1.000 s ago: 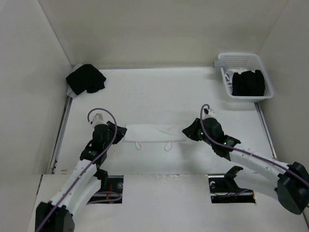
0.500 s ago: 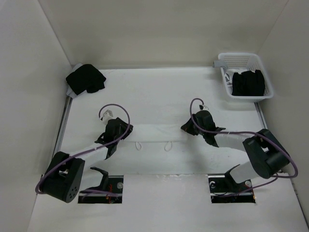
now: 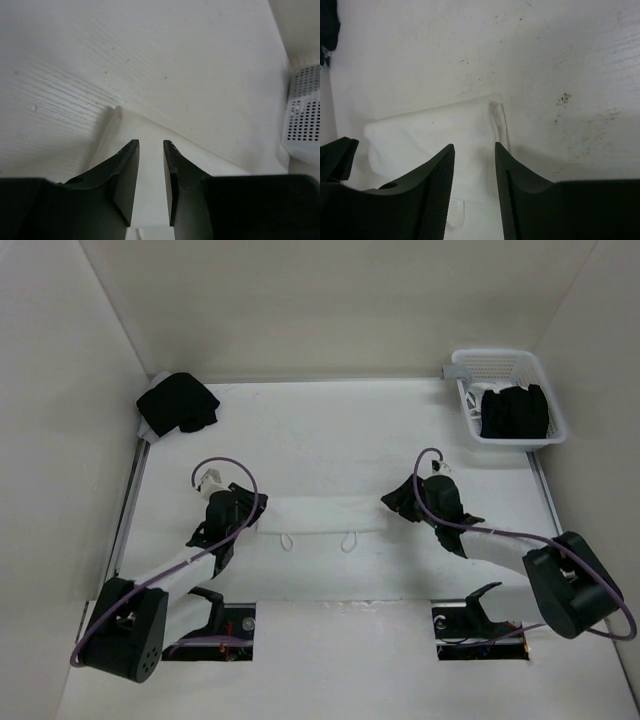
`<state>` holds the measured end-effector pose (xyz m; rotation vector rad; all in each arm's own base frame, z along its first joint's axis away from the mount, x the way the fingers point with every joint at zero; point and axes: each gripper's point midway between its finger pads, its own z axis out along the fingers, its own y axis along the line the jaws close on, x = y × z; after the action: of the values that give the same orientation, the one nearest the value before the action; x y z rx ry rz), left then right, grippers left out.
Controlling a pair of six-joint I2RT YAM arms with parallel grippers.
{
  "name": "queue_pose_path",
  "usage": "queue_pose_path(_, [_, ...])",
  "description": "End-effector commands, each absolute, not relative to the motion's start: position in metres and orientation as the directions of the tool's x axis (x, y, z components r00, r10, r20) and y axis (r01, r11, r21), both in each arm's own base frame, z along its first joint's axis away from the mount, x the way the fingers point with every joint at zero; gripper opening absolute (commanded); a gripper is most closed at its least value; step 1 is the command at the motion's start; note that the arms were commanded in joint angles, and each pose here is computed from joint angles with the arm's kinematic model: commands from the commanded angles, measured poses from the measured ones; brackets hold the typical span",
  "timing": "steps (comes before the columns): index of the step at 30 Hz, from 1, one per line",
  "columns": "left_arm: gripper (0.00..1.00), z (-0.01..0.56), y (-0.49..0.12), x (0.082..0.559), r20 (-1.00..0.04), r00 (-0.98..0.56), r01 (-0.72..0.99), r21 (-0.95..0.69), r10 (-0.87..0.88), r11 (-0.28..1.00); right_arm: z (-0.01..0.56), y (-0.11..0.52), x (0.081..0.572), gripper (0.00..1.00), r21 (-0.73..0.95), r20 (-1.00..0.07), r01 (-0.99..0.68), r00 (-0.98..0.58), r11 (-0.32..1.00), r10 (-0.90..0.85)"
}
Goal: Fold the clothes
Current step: Fold the tank top
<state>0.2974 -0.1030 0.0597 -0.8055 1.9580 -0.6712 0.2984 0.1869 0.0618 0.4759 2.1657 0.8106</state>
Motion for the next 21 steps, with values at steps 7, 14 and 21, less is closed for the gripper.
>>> queue_pose_path(7, [0.27,0.119,-0.113,0.303,-0.580,-0.347,-0.133,-0.747,-0.737,0.651,0.027,0.184,0.272,0.58,0.659,-0.442,0.157,-0.710,0.735,0.548])
queue_pose_path(14, [0.27,0.142,-0.120,0.306,-0.580,-0.333,-0.078,-0.769,-0.743,0.635,0.016,0.212,0.272,0.51,0.721,-0.337,0.149,-0.778,0.676,0.530])
queue_pose_path(21, [0.27,0.161,-0.121,0.305,-0.578,-0.308,-0.034,-0.788,-0.756,0.615,0.021,0.208,0.281,0.12,0.786,-0.297,0.184,-0.726,0.591,0.621])
